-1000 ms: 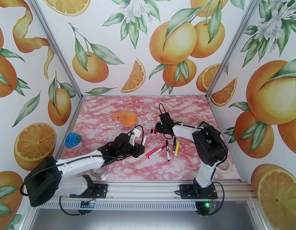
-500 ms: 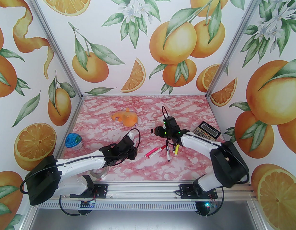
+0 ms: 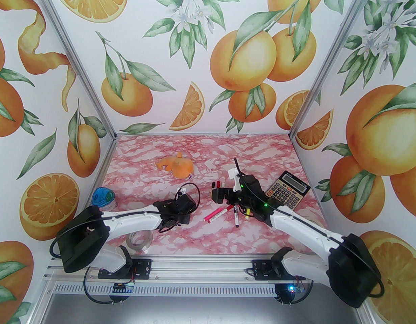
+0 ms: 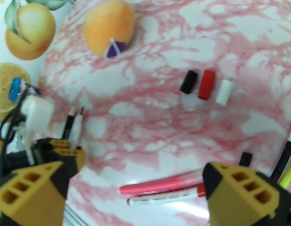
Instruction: Open the pen caps
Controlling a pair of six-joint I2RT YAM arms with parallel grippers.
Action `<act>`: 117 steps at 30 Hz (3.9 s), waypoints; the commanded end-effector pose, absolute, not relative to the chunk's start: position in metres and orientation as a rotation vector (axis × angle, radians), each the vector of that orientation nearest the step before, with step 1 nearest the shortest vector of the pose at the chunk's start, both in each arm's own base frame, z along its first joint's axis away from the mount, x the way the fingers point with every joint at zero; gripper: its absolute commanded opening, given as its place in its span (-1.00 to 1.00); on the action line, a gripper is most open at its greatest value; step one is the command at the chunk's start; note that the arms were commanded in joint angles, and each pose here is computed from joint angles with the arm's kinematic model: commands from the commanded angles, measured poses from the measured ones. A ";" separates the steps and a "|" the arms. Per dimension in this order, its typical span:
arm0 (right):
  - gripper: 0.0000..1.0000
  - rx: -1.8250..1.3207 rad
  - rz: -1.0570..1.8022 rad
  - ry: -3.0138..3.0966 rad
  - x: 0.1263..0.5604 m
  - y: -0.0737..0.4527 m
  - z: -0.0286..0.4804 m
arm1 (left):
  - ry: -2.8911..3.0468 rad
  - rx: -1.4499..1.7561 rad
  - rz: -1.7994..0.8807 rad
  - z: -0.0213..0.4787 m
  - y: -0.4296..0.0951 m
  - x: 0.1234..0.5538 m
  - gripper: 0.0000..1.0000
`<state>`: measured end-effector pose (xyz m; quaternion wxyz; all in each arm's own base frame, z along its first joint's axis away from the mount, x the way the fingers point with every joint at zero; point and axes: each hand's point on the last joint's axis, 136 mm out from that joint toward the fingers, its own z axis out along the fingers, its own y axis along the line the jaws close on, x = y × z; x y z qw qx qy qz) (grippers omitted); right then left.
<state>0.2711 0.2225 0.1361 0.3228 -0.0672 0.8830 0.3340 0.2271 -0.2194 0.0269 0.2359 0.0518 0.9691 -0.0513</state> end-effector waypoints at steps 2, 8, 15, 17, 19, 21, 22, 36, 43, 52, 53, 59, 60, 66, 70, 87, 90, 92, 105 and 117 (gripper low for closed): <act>0.99 -0.185 0.910 2.331 0.259 0.224 0.132 | 2.644 0.110 -0.067 0.031 -0.216 0.239 -0.97; 0.99 -0.159 0.890 2.342 0.258 0.220 0.128 | 2.647 0.087 -0.036 0.029 -0.213 0.240 -0.89; 0.99 -0.150 0.882 2.349 0.260 0.220 0.126 | 2.658 0.085 0.005 0.024 -0.209 0.239 -0.89; 0.99 -0.147 0.880 2.353 0.260 0.219 0.125 | 2.665 0.086 0.009 0.022 -0.209 0.239 -0.89; 0.99 -0.145 0.877 2.353 0.260 0.219 0.124 | 2.668 0.089 0.014 0.020 -0.209 0.239 -0.90; 0.99 -0.143 0.869 2.357 0.261 0.218 0.124 | 2.671 0.089 0.020 0.019 -0.209 0.239 -0.90; 0.99 -0.142 0.865 2.363 0.260 0.218 0.123 | 2.672 0.089 0.023 0.019 -0.209 0.239 -0.89; 0.99 -0.132 0.860 2.370 0.260 0.217 0.120 | 2.679 0.105 0.086 0.014 -0.201 0.234 -0.68; 0.99 -0.123 0.863 2.372 0.259 0.216 0.118 | 2.680 0.102 0.096 0.014 -0.199 0.231 -0.58; 0.99 -0.114 0.874 2.361 0.258 0.216 0.121 | 2.663 0.072 0.054 0.023 -0.201 0.231 -0.42; 0.99 -0.115 0.873 2.362 0.258 0.216 0.121 | 2.660 0.071 0.049 0.025 -0.201 0.231 -0.42; 0.99 -0.113 0.879 2.360 0.258 0.217 0.122 | 2.628 0.071 0.016 0.044 -0.205 0.233 -0.40; 0.99 -0.113 0.879 2.359 0.258 0.216 0.122 | 2.615 0.076 0.006 0.049 -0.206 0.233 -0.39; 0.99 -0.112 0.884 2.345 0.257 0.216 0.127 | 2.532 0.163 -0.141 0.084 -0.224 0.238 -0.35; 0.99 -0.100 0.878 2.324 0.257 0.212 0.131 | 2.492 0.309 -0.318 0.093 -0.244 0.243 -0.36; 0.97 0.060 0.678 2.316 0.241 0.162 0.134 | 2.413 0.933 -0.764 0.089 -0.343 0.242 -0.27; 0.96 0.068 0.656 2.324 0.238 0.157 0.132 | 2.440 1.031 -0.736 0.076 -0.359 0.239 -0.26; 0.96 0.074 0.647 2.321 0.237 0.154 0.132 | 2.456 1.086 -0.694 0.066 -0.368 0.237 -0.25; 0.96 0.069 0.630 2.335 0.234 0.152 0.129 | 2.488 1.149 -0.556 0.042 -0.384 0.246 -0.30; 0.96 0.066 0.624 2.343 0.235 0.152 0.126 | 2.558 1.247 -0.562 0.021 -0.387 0.235 -0.32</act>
